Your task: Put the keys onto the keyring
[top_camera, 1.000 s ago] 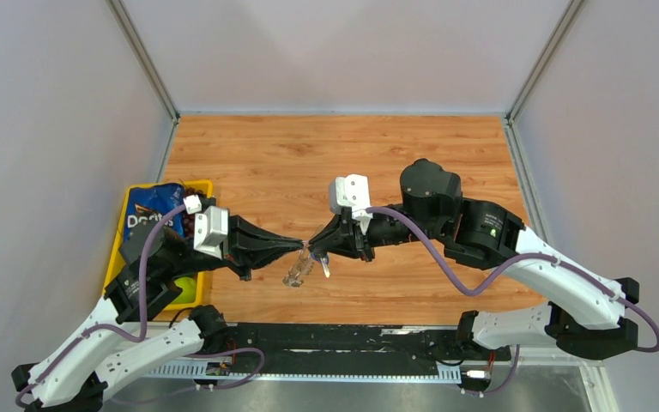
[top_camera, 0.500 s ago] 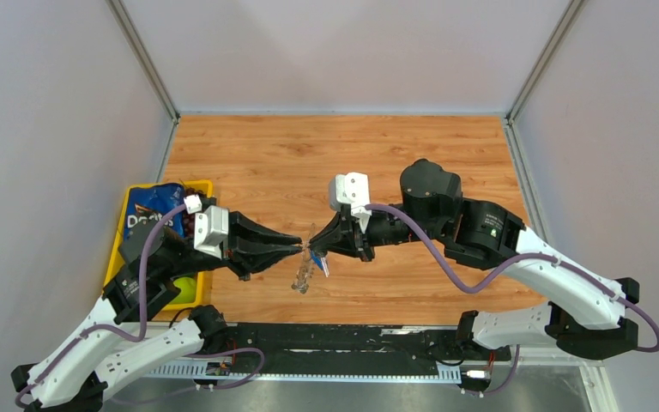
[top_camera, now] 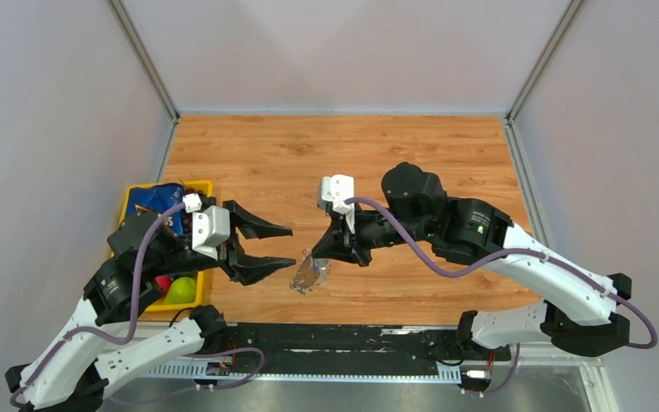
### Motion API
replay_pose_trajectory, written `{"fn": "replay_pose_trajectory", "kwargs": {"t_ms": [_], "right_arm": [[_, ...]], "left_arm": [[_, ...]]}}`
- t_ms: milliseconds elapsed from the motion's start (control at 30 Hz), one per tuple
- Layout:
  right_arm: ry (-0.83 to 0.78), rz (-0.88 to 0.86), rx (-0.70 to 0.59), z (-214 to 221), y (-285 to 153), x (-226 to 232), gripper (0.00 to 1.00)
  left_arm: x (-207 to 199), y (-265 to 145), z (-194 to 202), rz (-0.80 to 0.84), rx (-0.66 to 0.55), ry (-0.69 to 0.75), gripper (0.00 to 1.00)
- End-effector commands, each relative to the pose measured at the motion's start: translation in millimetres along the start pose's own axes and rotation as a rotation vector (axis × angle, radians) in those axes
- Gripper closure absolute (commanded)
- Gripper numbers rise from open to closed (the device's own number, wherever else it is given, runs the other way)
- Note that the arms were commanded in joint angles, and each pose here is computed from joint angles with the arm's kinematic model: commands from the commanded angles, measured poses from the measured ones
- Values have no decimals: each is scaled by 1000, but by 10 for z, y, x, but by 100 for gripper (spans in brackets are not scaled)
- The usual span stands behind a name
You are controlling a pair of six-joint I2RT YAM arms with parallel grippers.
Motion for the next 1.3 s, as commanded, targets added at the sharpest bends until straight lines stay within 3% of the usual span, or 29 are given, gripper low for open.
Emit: {"fn": "replay_pose_trajectory", "kwargs": {"t_ms": [0,467,1267], "right_arm": [[39,-44,-31,-106,-5,39,100],[63,-99,-27,-140,102,29,100],[54,-64,-33,-211,112,-23,100]], "left_arm": [[37,14,-16,-25,42,19,38],[91,75,40,1,149,41,56],[87,107,39,35,197,26,72]]}}
Point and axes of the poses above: each gripper's point midway between its finger pads, its own y axis out along the fingers, its own x axis along the line the jaws close on, z = x × y, the point moved 10 cm from there along -y, back along the fingers, and after that the axes turned 13 degrees about -y, right-handed, at the moved point
